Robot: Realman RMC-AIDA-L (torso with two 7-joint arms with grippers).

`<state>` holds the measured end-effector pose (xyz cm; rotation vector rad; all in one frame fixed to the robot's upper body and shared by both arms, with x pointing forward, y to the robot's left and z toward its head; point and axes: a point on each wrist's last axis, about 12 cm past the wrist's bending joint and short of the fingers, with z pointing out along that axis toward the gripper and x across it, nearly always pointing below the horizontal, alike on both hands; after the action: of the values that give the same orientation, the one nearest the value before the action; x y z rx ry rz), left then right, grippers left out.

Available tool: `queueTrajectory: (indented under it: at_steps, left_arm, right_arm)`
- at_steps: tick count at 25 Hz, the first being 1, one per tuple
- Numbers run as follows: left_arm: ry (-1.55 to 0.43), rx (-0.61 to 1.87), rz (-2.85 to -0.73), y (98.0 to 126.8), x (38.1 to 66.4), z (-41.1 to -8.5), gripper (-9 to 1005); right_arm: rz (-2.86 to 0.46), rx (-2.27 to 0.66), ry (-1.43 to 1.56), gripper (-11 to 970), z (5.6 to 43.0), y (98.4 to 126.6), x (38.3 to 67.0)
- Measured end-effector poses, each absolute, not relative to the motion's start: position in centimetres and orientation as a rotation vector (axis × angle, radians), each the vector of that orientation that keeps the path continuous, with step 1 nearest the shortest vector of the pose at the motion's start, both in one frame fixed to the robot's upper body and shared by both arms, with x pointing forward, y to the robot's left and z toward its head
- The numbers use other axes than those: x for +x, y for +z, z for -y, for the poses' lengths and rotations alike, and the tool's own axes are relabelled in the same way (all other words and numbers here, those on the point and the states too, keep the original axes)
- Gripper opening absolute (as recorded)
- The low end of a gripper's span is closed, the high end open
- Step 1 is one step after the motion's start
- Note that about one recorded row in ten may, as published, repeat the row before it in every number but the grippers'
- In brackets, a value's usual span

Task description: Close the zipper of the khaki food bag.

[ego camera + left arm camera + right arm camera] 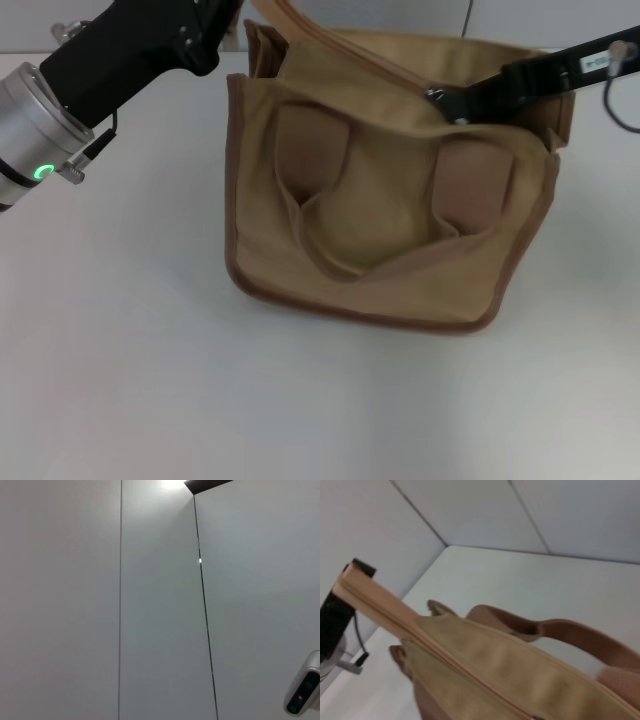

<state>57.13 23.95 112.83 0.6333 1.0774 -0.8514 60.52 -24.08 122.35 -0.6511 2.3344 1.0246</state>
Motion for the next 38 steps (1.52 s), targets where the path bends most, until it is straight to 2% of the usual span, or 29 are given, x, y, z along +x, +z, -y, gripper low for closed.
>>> queueTrajectory:
  at_steps: [6, 16, 19, 23, 24, 27, 28, 29, 32, 33, 34, 37, 38]
  left_arm:
    - [-0.823, 0.580, -1.087, 112.8, 56.9, -25.4, 23]
    - [-0.807, 0.559, -1.111, 112.5, 56.8, -25.9, 25]
    - [-0.806, 0.556, -1.117, 112.4, 56.9, -25.9, 25]
    - [-0.810, 0.548, -1.125, 112.3, 56.8, -25.9, 25]
    - [-0.814, 0.545, -1.128, 112.2, 56.8, -25.9, 26]
    - [-0.819, 0.539, -1.134, 112.1, 56.6, -26.0, 26]
    - [-0.819, 0.536, -1.138, 112.0, 56.5, -26.1, 26]
    - [-0.820, 0.536, -1.140, 111.9, 56.5, -26.1, 26]
    - [-0.822, 0.537, -1.142, 111.9, 56.4, -26.1, 27]
    - [-0.824, 0.533, -1.146, 111.7, 56.3, -26.1, 27]
    - [-0.824, 0.533, -1.146, 111.7, 56.3, -26.1, 27]
    - [-0.819, 0.519, -1.156, 111.5, 56.0, -26.3, 27]
    - [-0.821, 0.510, -1.164, 111.3, 55.9, -26.5, 27]
  right_arm:
    - [-2.327, -0.599, 0.961, -2, 26.6, 123.8, 61.0]
    - [-2.249, -0.638, 0.999, 1, 26.7, 124.5, 60.9]
    - [-2.150, -0.656, 1.044, 104, 27.2, 124.7, 60.5]
    - [-1.768, -0.837, 1.176, 248, 28.4, 124.8, 58.1]
    - [-1.768, -0.837, 1.176, 287, 28.4, 124.8, 58.1]
    - [-1.561, -0.927, 1.263, 401, 29.0, 123.2, 56.3]
    - [-1.446, -0.998, 1.300, 422, 29.2, 121.5, 55.1]
    - [-1.446, -0.998, 1.300, 443, 29.2, 121.5, 55.1]
    - [-1.298, -1.068, 1.310, 506, 29.3, 118.5, 53.2]
    - [-1.239, -1.085, 1.295, 528, 29.3, 116.4, 52.0]
    - [-1.239, -1.085, 1.295, 549, 29.3, 116.4, 52.0]
    - [-1.214, -1.101, 1.261, 612, 28.9, 113.2, 50.2]
    - [-1.229, -1.098, 1.238, 633, 28.2, 111.3, 49.3]
